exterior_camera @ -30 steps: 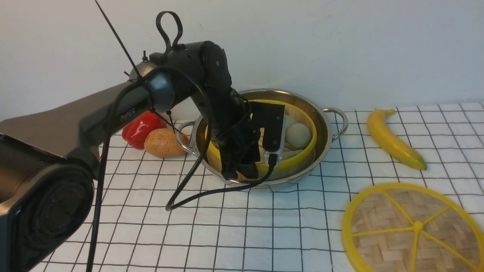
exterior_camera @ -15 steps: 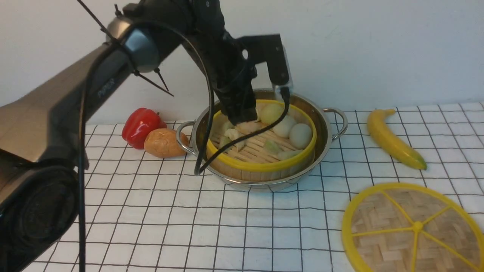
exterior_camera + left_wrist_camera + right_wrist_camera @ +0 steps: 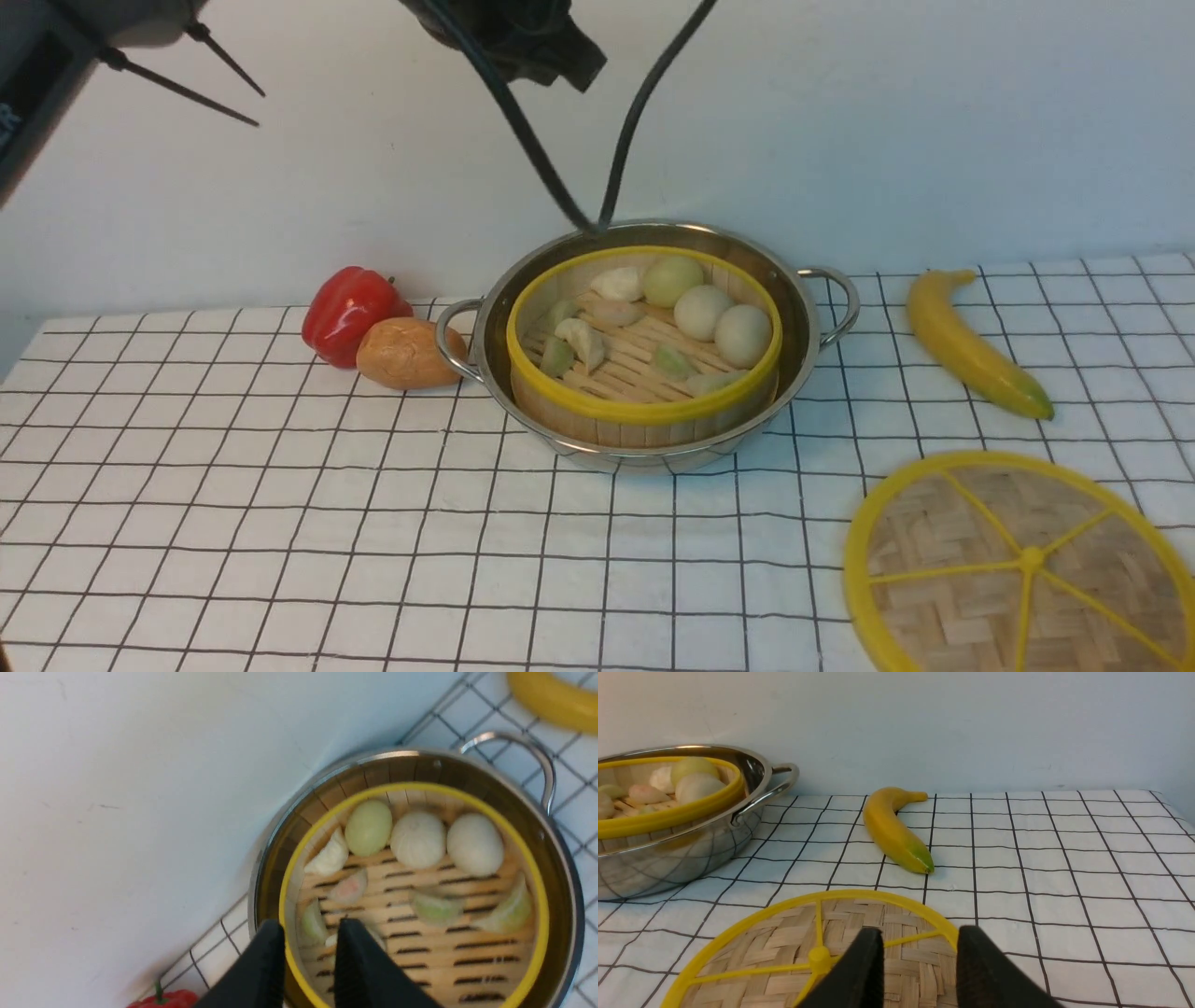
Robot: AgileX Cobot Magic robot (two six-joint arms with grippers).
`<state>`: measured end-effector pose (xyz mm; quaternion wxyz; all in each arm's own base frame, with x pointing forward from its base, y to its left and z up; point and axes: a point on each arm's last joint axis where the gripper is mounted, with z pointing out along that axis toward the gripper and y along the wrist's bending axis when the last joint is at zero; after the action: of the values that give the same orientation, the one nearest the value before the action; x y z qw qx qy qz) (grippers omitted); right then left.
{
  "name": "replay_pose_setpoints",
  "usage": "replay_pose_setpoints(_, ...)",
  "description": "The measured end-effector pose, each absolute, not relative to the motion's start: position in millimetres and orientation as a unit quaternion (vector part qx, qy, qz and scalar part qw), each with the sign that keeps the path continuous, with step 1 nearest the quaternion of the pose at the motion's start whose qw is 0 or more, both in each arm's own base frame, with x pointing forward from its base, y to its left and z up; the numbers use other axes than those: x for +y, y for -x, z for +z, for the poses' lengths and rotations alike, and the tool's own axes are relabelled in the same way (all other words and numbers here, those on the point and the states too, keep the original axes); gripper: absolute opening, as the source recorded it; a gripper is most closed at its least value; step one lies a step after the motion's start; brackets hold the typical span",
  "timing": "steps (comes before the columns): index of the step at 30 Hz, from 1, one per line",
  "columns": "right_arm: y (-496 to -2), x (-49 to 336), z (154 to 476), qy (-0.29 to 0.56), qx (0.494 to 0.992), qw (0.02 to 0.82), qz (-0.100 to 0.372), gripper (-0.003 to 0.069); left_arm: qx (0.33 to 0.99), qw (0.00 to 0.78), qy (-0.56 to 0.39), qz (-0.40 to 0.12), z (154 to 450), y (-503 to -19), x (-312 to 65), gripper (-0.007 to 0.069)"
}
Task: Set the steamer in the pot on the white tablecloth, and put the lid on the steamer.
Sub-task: 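Move the gripper down to the bamboo steamer lid and grasp its center knob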
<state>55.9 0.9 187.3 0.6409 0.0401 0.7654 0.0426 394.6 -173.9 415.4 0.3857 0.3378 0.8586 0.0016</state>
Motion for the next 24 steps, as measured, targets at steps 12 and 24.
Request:
replay_pose_setpoints(12,-55.9,0.9,187.3,-0.040,0.765,0.641,0.043,0.0244,0.860,0.430,-0.274,-0.001,425.3,-399.2,-152.4,0.0095)
replay_pose_setpoints(24,-55.9,0.9,187.3,-0.040,0.765,0.641,0.043,0.0244,0.837,0.531,-0.126,0.036,431.8,-245.0,-24.6,0.0117)
